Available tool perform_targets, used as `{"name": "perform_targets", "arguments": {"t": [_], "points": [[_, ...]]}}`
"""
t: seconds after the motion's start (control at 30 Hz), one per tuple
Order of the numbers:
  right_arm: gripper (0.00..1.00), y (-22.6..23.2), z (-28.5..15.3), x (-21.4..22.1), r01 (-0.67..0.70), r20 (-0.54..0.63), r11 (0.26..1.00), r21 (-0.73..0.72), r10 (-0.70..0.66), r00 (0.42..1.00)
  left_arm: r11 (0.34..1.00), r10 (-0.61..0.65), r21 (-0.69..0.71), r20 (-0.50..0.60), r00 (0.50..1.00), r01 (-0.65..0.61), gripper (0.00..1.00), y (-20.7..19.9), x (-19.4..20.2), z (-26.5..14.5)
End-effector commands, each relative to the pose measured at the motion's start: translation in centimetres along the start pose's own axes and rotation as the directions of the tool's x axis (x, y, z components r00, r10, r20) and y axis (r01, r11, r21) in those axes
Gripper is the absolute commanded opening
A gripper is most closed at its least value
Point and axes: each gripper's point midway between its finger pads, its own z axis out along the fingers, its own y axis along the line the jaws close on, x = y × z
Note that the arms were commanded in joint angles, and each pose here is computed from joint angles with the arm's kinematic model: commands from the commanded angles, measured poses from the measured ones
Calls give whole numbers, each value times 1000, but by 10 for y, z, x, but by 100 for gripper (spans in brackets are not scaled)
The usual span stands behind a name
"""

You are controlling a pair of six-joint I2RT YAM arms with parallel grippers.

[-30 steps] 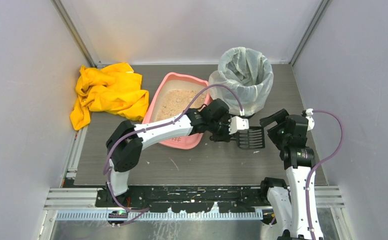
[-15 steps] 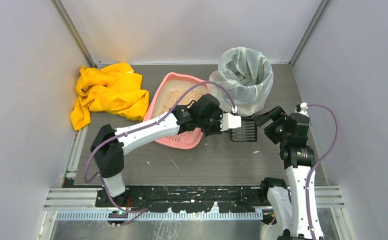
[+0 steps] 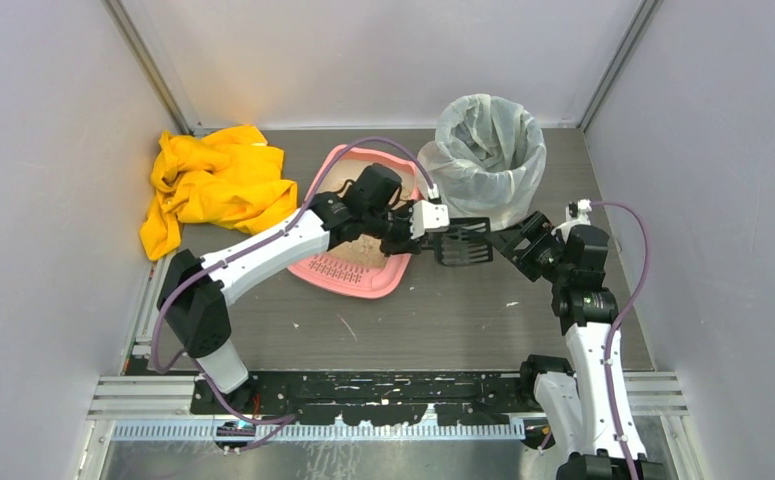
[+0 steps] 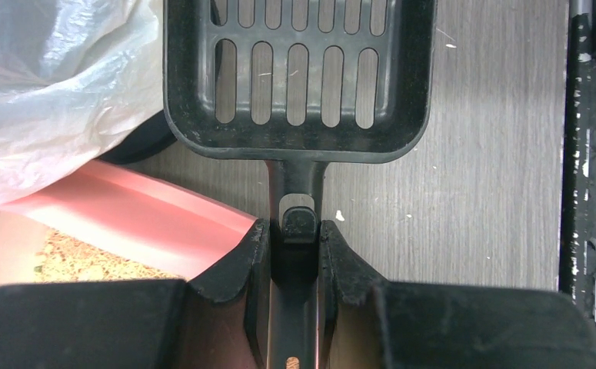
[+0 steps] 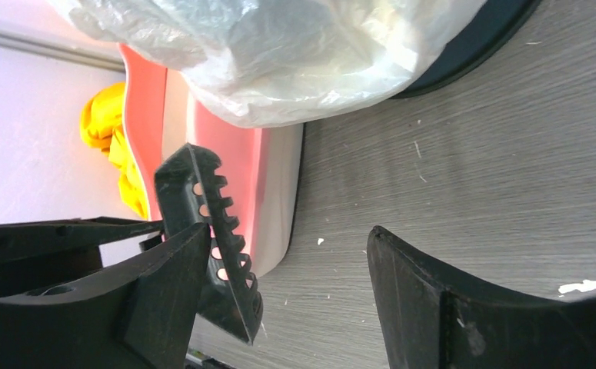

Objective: Clean the litter box

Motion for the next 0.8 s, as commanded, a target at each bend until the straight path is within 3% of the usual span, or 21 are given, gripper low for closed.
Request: {"name": "perform_targets", "arguments": {"t": [0.0, 0.47, 0.57, 0.77], "points": [[78, 26, 1, -9, 76, 20, 991, -112, -74, 997, 997, 9, 79, 98, 995, -16, 0, -17, -21, -12], [75, 33, 19, 14, 106, -143, 987, -121, -123, 982, 998, 18, 60, 94, 995, -23, 0, -14, -19, -10], [65, 34, 20, 20, 137, -163, 984, -113, -154, 975, 998, 25, 52, 77, 997, -29, 0, -11, -15, -9], [35, 36, 18, 25, 155, -178, 981, -114, -174, 969, 999, 15, 46, 65, 998, -18, 0, -7, -11, -4]]}}
